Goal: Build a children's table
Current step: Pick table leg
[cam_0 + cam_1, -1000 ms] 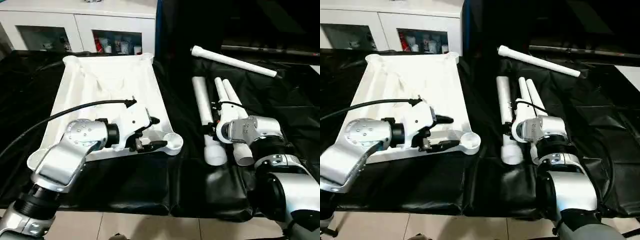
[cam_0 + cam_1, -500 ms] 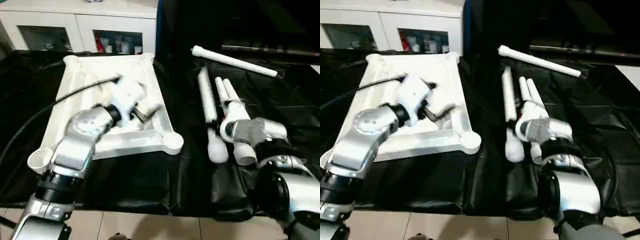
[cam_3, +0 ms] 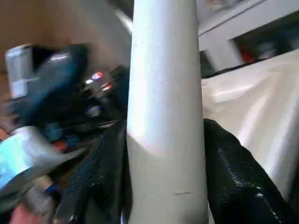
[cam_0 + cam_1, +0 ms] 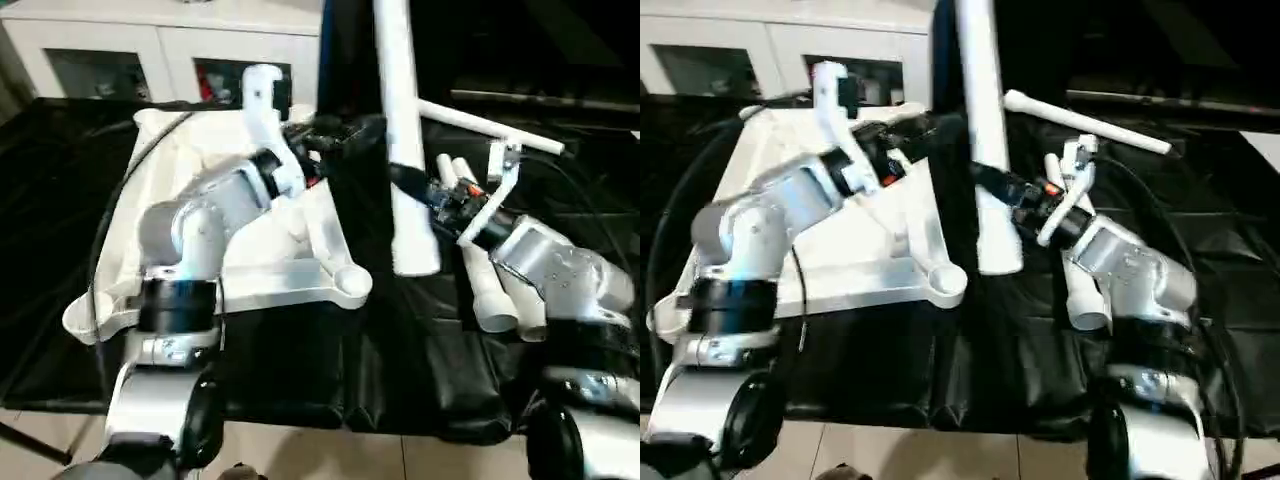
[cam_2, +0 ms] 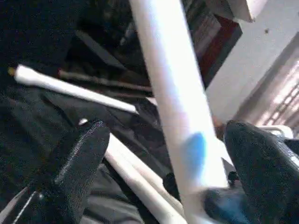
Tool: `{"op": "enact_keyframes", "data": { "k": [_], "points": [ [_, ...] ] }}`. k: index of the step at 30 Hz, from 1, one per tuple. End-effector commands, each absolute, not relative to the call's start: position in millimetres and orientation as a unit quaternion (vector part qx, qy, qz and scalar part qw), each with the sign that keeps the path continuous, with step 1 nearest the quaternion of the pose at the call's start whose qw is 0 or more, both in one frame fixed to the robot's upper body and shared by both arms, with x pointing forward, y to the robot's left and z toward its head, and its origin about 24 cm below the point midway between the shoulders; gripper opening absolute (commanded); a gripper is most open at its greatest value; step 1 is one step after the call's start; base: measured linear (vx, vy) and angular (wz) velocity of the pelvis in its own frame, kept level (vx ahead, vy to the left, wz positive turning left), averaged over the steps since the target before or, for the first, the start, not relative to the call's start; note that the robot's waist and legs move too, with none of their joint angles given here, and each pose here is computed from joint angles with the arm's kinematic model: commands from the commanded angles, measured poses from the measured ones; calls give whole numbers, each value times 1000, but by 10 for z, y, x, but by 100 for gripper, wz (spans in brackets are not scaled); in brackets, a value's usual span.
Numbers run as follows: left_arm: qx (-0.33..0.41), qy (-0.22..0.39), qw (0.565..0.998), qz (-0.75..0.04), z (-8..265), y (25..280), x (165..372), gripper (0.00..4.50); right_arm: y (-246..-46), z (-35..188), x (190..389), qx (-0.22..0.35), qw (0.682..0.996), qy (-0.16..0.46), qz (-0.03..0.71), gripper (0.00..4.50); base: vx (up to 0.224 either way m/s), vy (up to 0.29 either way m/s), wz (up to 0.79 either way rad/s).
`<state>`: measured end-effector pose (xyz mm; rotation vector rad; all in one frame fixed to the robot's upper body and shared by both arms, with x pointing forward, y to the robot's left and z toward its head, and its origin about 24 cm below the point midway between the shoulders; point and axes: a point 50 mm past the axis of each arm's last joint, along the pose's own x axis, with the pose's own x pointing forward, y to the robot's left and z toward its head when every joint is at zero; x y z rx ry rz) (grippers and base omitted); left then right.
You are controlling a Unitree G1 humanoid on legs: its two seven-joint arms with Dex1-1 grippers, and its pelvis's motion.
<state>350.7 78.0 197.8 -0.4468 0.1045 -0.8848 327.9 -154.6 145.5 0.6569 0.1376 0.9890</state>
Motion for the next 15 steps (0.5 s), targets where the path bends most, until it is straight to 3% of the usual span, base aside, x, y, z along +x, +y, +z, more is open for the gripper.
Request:
{"op": "enact_keyframes", "data": {
  "k": [1, 7, 10, 15],
  "points": [
    [-223, 55, 869, -439, 2071, 714, 3516, 450, -1485, 1577, 3214, 297, 811, 48, 502, 184, 0, 0, 0],
    [-221, 76, 866, -441, 2042, 637, 3532, 450, -1403, 1588, 3175, 287, 801, 50, 523, 184, 0, 0, 0],
    [-232, 77, 869, -430, 2049, 636, 3549, 450, -1298, 1537, 3245, 215, 847, 55, 483, 184, 0, 0, 0],
    [-258, 93, 886, -374, 2019, 681, 3624, 410, -1155, 1521, 3289, 140, 884, 52, 443, 184, 0, 0, 0]
  ]
}}
